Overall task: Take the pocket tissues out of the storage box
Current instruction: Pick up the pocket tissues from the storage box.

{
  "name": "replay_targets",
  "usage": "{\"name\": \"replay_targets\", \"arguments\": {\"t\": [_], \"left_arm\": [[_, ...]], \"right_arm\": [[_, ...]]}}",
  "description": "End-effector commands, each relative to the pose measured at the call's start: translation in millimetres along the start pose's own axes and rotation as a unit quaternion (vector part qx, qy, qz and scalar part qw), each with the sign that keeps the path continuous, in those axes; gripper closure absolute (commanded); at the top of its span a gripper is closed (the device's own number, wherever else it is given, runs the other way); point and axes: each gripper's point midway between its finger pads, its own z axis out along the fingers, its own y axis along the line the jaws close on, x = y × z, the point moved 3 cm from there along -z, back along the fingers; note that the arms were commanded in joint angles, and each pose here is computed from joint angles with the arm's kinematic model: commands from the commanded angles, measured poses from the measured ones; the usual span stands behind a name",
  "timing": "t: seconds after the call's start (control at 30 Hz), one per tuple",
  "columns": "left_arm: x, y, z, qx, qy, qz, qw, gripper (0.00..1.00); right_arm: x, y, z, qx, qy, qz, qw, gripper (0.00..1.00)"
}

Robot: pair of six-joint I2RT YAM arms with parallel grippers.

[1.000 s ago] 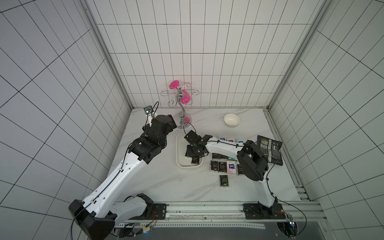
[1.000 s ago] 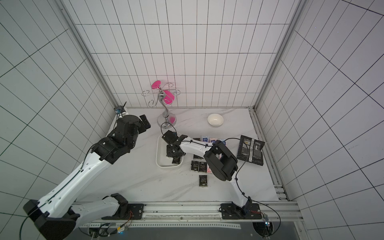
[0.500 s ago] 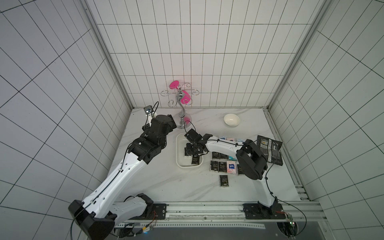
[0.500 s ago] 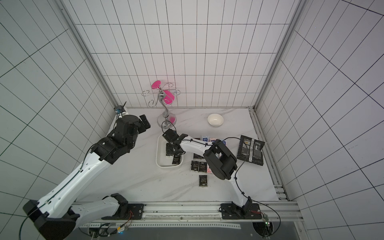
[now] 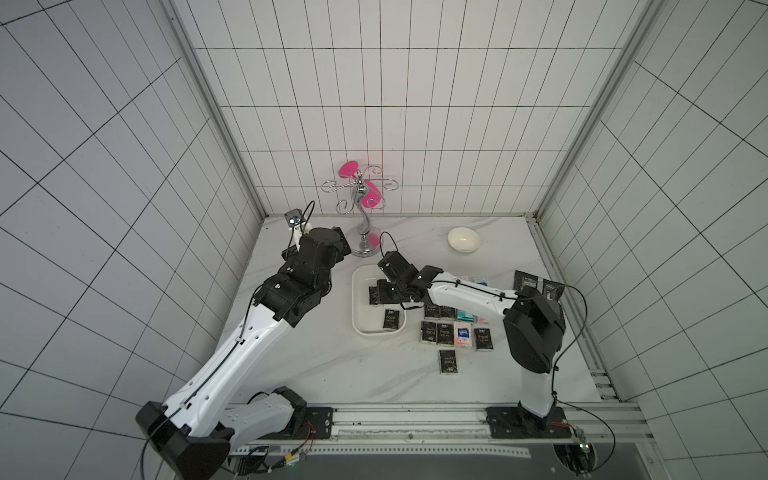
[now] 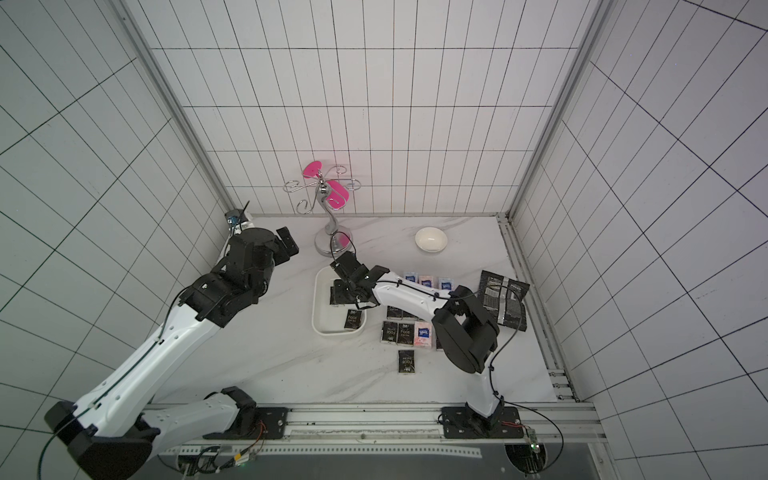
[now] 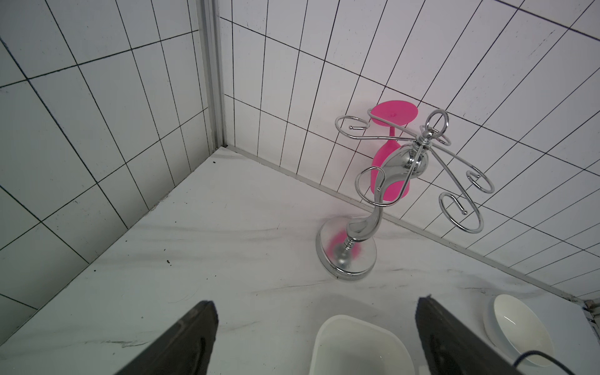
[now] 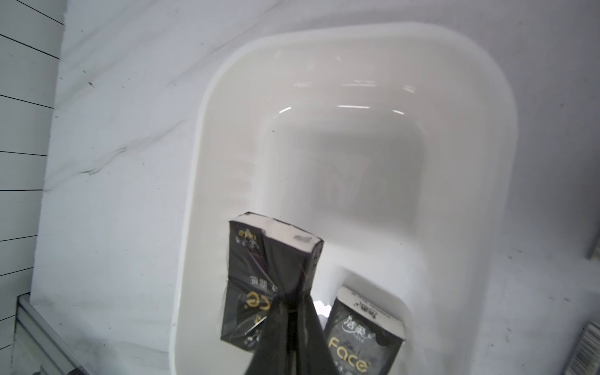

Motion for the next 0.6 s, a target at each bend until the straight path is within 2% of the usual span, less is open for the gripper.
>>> {"name": "replay_targets", "arguments": {"t": [0.0, 0.13, 0.4, 0.57], "left_arm": [[-9, -2, -2, 0.005, -0.007, -0.007, 1.000, 0.02], [-8, -3, -2, 0.006, -0.005, -0.006, 1.000, 0.01], [-2, -13, 5, 0.014, 0.003, -0.002, 1.000, 0.02], [1, -18, 8, 0.016, 0.004, 0.001, 1.000, 0.01]], "right_arm": [[-4, -6, -24, -0.003, -0.021, -0.002, 1.000, 1.00], [12, -29, -50, 0.009, -0.022, 0.004, 1.000, 1.00], [73, -82, -95, 0.045, -0.008, 0.029, 0.999, 1.00], [118, -107, -104, 0.056, 0.010, 0.046, 0.997, 1.00]]}}
